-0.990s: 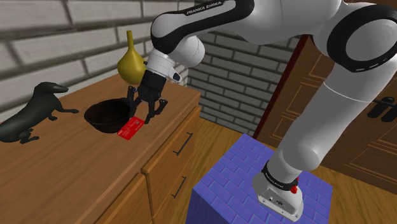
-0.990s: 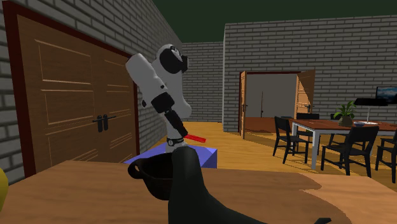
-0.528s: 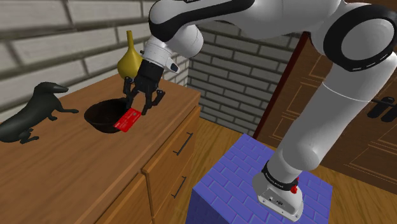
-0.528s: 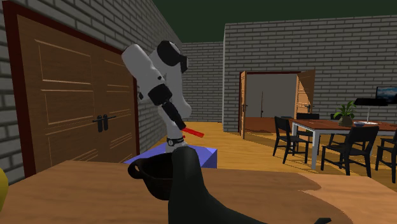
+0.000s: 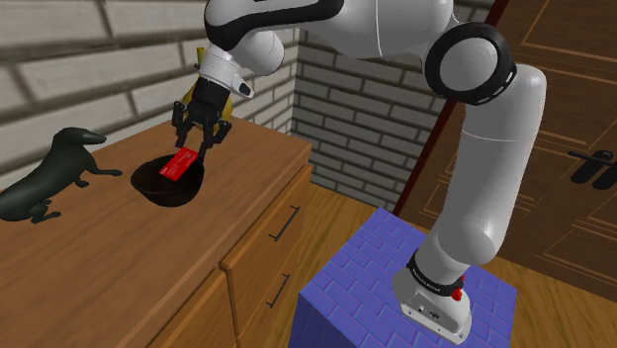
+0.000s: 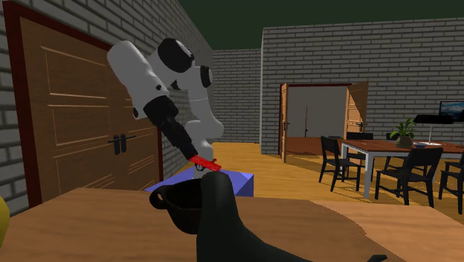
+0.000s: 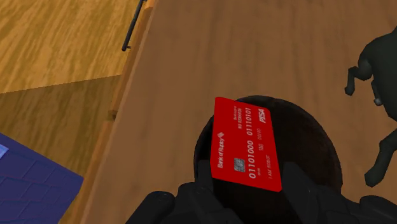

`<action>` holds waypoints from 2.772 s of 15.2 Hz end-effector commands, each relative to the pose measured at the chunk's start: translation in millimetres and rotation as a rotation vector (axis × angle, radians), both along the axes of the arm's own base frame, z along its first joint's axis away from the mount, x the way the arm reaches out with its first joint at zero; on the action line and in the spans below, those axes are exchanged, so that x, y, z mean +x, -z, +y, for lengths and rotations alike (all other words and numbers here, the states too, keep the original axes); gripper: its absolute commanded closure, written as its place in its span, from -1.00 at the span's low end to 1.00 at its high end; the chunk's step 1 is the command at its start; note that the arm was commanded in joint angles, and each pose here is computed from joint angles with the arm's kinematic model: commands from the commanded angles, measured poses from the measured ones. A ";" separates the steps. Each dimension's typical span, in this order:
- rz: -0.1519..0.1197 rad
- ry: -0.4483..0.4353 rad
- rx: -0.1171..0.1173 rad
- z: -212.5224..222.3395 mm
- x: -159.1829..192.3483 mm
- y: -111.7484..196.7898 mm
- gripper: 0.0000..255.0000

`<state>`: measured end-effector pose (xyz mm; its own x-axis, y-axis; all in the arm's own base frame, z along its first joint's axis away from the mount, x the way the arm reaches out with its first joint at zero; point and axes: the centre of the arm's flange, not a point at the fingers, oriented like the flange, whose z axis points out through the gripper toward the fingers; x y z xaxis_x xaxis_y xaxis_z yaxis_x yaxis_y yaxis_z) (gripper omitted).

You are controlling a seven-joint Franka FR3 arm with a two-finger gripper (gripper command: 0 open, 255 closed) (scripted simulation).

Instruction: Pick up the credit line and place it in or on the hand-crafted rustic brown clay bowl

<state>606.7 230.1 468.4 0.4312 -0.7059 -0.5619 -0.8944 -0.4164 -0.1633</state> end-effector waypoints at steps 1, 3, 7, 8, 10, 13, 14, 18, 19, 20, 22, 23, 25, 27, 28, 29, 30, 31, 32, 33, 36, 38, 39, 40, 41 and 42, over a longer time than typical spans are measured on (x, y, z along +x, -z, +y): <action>0.000 0.001 -0.001 -0.7 28.0 1.8 1.00; 0.000 0.001 -0.001 -2.5 54.3 1.8 1.00; 0.000 0.001 -0.001 -3.1 63.0 17.6 1.00; 0.000 0.001 -0.001 -3.1 63.0 22.9 1.00; 0.000 0.001 -0.001 -3.1 63.0 33.4 1.00; 0.000 0.001 -0.001 -3.1 63.0 49.3 1.00; 0.000 0.001 -0.001 -3.1 63.0 54.5 1.00; 0.000 0.001 -0.001 -3.1 63.0 72.0 1.00; 0.000 0.001 -0.001 -3.1 63.0 72.0 1.00; 0.000 0.001 -0.001 -3.1 63.0 72.0 1.00; 0.000 0.001 -0.001 -3.1 63.0 72.0 1.00; 0.000 0.001 -0.001 -3.1 63.0 72.0 1.00; 0.000 0.001 -0.001 -3.1 63.0 72.0 1.00; 0.000 0.001 -0.001 -3.0 63.0 72.0 -1.00; 0.000 0.001 -0.001 -3.1 63.0 72.0 -1.00; 0.000 0.001 -0.001 -3.1 63.0 72.0 -1.00; 0.000 0.001 -0.001 -3.1 63.0 72.1 -1.00; 0.000 0.001 -0.001 -3.1 63.0 72.0 -1.00; 0.000 0.001 -0.001 -10.6 64.6 61.3 -1.00; 0.000 0.001 -0.001 -18.2 66.1 50.6 -1.00; 0.000 0.001 -0.001 -31.7 68.9 31.5 -1.00; 0.000 0.001 -0.001 -31.7 68.9 31.5 -1.00; 0.000 0.001 -0.001 -31.7 68.9 31.5 -1.00; 0.000 0.001 -0.001 -31.7 68.9 31.5 -1.00; 0.000 0.001 -0.001 -31.7 68.9 31.5 -1.00; 0.000 0.001 -0.001 -31.7 68.9 31.5 -1.00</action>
